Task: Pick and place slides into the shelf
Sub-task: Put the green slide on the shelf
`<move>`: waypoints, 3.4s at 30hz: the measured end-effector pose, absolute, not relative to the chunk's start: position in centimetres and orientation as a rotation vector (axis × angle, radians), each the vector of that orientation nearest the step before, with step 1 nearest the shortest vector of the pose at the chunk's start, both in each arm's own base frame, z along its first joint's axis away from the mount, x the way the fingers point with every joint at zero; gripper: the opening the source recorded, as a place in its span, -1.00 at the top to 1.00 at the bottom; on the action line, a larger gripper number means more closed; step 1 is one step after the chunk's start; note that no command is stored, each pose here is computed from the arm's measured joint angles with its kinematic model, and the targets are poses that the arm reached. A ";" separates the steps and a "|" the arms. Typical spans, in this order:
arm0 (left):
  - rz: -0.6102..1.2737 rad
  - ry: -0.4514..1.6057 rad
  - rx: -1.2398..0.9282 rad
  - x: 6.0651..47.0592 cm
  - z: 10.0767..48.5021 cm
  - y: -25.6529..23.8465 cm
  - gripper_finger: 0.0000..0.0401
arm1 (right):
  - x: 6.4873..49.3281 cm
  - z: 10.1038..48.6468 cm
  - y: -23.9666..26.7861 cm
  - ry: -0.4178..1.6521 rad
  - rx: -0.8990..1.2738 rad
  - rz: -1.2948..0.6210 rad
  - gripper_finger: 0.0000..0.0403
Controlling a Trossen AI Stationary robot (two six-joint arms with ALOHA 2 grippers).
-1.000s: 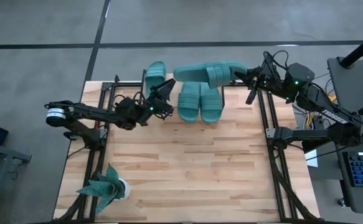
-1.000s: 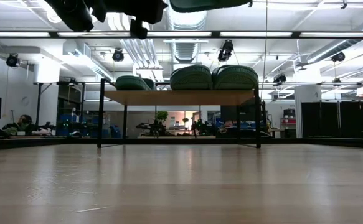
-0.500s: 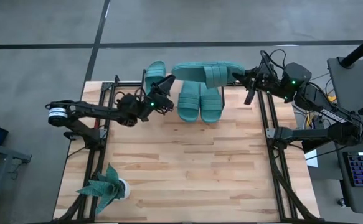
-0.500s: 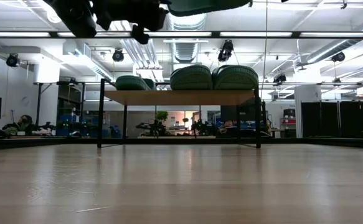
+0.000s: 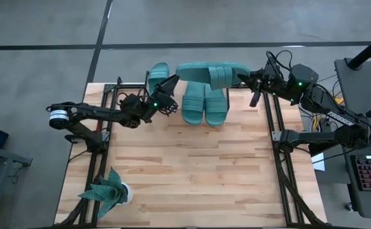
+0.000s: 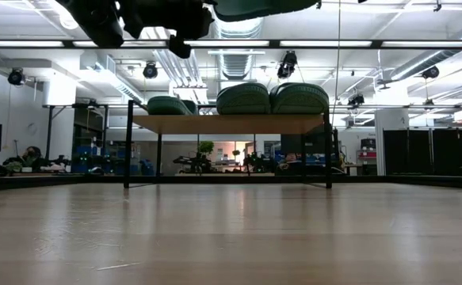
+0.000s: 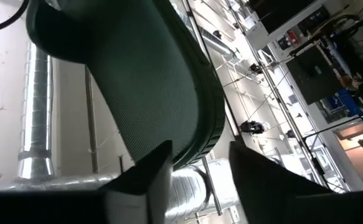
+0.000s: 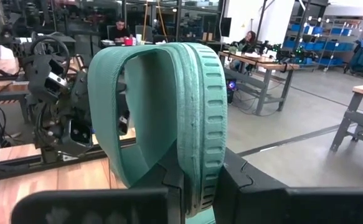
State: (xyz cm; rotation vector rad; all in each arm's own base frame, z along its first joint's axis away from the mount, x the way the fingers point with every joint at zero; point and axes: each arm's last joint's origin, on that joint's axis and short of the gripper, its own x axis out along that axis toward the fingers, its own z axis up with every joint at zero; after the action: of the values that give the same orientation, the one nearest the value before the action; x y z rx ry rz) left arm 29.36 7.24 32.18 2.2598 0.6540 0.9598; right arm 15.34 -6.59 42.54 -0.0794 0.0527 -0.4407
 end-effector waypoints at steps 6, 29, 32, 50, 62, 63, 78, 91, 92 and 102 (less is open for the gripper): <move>0.986 0.605 2.269 29.7 33.2 7.3 -0.10 | 15.4 42.5 -6.6 0.052 -0.079 -0.437 0.85; 0.901 0.506 2.180 30.6 33.1 7.5 0.74 | 15.9 42.2 -6.7 0.079 -0.065 -0.401 0.85; 0.917 0.459 2.054 30.8 33.4 7.4 0.74 | 15.9 42.1 -6.7 0.086 -0.073 -0.400 0.85; 1.103 0.745 1.675 30.2 33.7 6.7 0.76 | 15.8 42.2 -7.0 0.160 -0.393 -0.484 0.11; 1.161 0.862 1.478 30.0 33.2 6.7 0.76 | 19.6 40.9 -5.7 0.230 -0.720 -0.258 0.18; 1.165 0.855 1.465 30.0 33.2 6.7 0.76 | 20.3 40.8 -5.6 0.229 -0.735 -0.289 0.20; 1.243 0.736 1.252 30.6 33.3 6.7 0.76 | 28.9 39.4 -6.3 0.146 -0.964 -0.657 0.24; 1.263 0.778 1.257 34.2 33.8 7.6 0.76 | 34.9 42.1 -8.0 0.324 -0.963 -0.918 0.25; 1.262 0.782 1.263 34.2 33.8 7.6 0.76 | 35.1 42.3 -8.1 0.345 -0.959 -0.907 0.25; 1.262 0.775 1.260 34.1 34.0 7.2 0.76 | 35.8 43.6 -9.5 0.457 -0.918 -0.878 0.27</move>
State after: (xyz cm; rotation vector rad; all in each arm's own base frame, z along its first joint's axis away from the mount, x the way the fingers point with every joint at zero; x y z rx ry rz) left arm 34.13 7.24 34.04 1.2599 0.7748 1.2617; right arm 35.80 -9.55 43.60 -0.9180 0.4567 -0.8782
